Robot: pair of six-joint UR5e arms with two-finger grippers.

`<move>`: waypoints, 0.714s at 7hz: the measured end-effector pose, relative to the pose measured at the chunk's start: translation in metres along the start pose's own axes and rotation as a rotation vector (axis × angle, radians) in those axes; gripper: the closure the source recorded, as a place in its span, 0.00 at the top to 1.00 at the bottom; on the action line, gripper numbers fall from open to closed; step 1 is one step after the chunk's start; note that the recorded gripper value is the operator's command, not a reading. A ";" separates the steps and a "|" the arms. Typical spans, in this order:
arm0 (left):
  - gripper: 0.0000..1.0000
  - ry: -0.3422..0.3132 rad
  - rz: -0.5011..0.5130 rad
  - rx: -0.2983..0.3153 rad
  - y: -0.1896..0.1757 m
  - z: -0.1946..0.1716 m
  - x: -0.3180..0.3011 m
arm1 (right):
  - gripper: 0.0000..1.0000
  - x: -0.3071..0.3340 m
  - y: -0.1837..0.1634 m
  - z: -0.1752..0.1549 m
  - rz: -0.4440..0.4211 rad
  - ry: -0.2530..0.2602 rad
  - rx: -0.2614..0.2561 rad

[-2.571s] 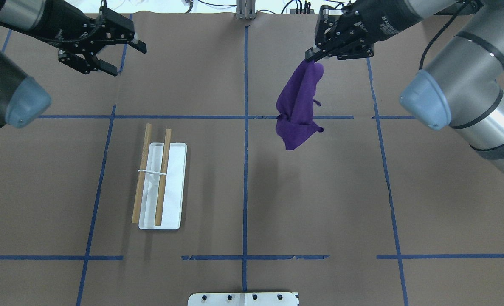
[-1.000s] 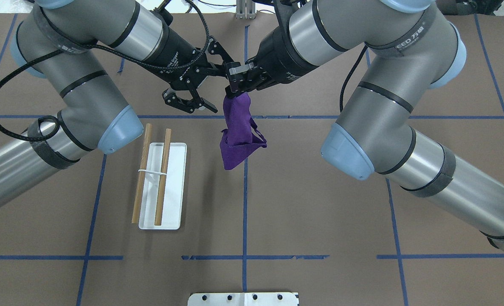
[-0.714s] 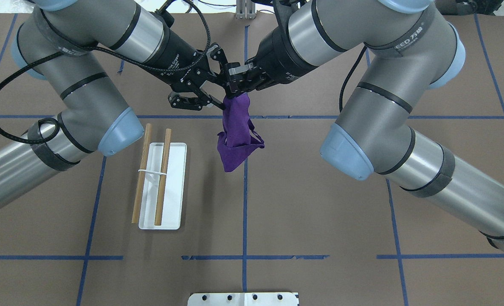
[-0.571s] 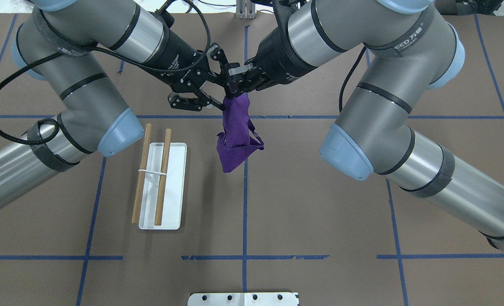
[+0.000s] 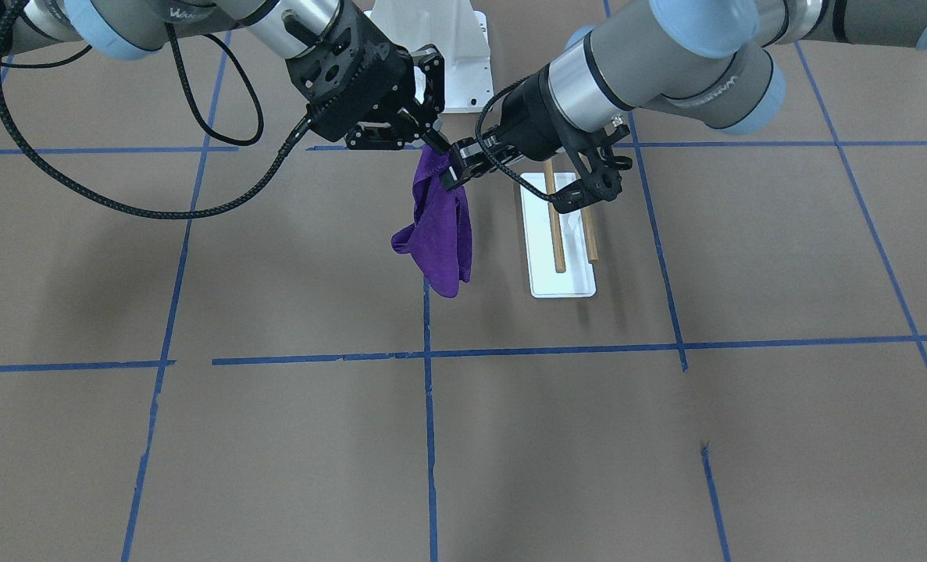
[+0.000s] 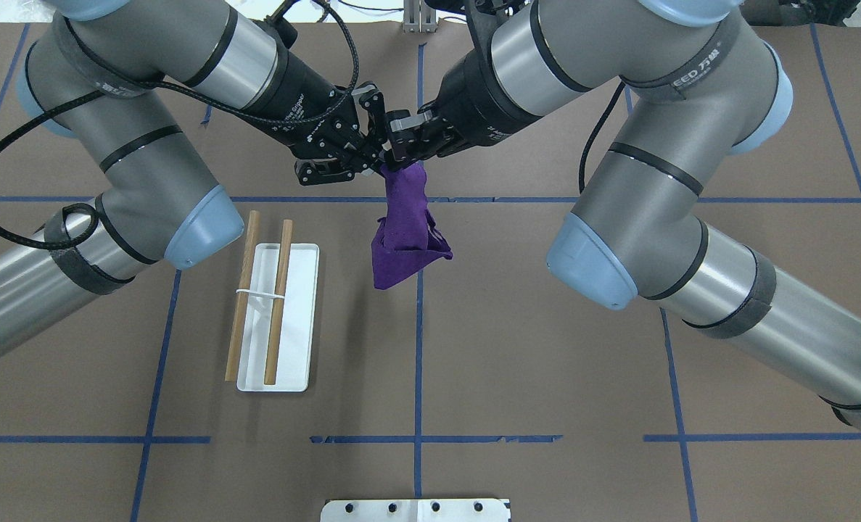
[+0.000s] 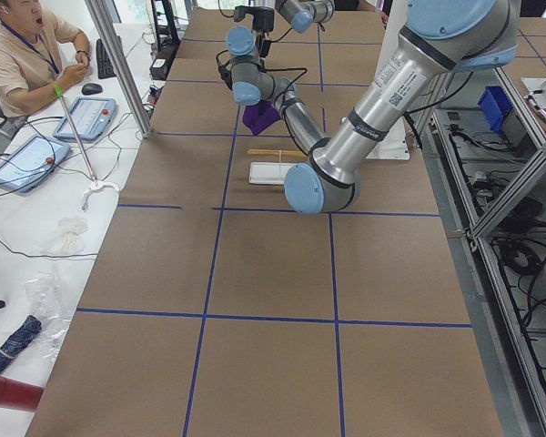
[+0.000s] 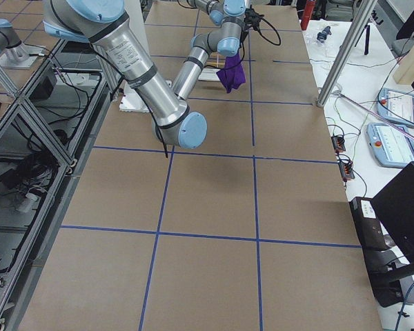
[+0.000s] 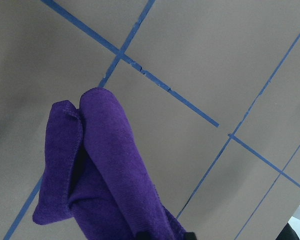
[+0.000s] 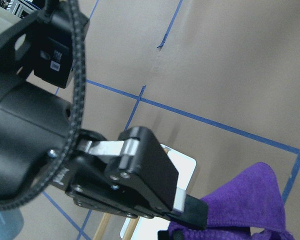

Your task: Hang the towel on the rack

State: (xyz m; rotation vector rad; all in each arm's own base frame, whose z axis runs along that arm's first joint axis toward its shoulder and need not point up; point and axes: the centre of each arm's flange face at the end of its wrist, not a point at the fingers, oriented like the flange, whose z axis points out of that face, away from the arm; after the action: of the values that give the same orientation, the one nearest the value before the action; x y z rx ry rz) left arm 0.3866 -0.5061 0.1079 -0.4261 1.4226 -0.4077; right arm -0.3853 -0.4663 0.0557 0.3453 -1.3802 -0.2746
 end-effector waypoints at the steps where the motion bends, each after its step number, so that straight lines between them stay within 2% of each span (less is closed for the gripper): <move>1: 0.00 0.002 0.004 -0.001 0.001 -0.001 0.000 | 1.00 0.003 0.001 0.000 0.002 0.008 0.010; 3: 0.00 0.001 0.020 -0.001 0.001 -0.007 -0.014 | 1.00 0.024 0.019 -0.003 0.009 0.040 0.044; 5: 0.00 -0.002 0.124 0.001 0.003 -0.027 -0.054 | 1.00 0.053 0.041 -0.023 0.022 0.065 0.063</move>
State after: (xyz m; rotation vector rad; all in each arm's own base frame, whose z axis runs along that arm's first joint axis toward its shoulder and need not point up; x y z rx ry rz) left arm 0.3543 -0.4763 0.1500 -0.3353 1.4384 -0.3077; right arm -0.3543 -0.4476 0.1162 0.3873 -1.3303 -0.2004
